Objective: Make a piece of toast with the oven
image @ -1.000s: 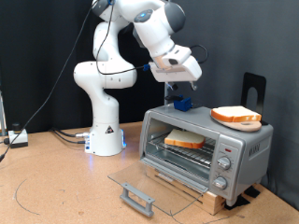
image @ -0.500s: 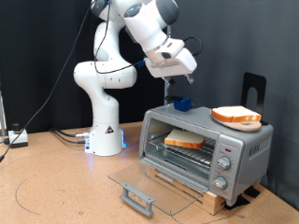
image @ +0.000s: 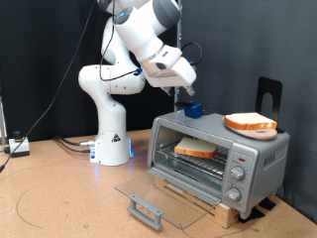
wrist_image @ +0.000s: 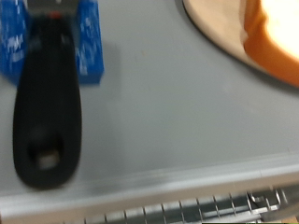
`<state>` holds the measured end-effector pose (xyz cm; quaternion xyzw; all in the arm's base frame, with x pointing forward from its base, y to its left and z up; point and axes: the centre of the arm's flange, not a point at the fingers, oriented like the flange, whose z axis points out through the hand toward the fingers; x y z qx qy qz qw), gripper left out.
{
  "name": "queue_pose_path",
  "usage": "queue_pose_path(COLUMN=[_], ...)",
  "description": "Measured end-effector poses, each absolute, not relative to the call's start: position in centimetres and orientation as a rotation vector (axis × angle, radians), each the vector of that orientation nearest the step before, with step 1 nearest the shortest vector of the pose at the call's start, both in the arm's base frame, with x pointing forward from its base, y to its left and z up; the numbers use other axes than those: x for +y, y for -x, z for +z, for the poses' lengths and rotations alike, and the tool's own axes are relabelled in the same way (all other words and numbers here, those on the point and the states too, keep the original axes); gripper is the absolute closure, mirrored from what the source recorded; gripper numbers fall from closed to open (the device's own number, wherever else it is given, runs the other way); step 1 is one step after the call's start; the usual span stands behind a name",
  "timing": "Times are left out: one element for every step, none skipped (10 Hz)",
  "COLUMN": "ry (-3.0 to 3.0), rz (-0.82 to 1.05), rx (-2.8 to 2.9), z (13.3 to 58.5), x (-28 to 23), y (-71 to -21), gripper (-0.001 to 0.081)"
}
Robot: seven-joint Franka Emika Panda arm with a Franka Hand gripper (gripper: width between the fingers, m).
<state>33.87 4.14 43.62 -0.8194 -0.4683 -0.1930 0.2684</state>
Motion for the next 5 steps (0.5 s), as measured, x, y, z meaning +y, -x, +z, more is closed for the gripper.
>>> queue_pose_path(ry=[2.206,2.207,2.205,2.201,2.205], rz=[-0.518,-0.509,-0.505,-0.517,-0.529], rx=[-1.269,-1.27,-1.265,-1.252,-1.229], z=[43.5,43.4,43.3,43.2,43.2], x=[3.0,1.9,1.0,0.0,-0.9], y=[-34.6,-35.3,-36.1,-37.0,-37.8], gripper=[-0.0001,-0.0001,-0.0001,-0.0001,-0.0001])
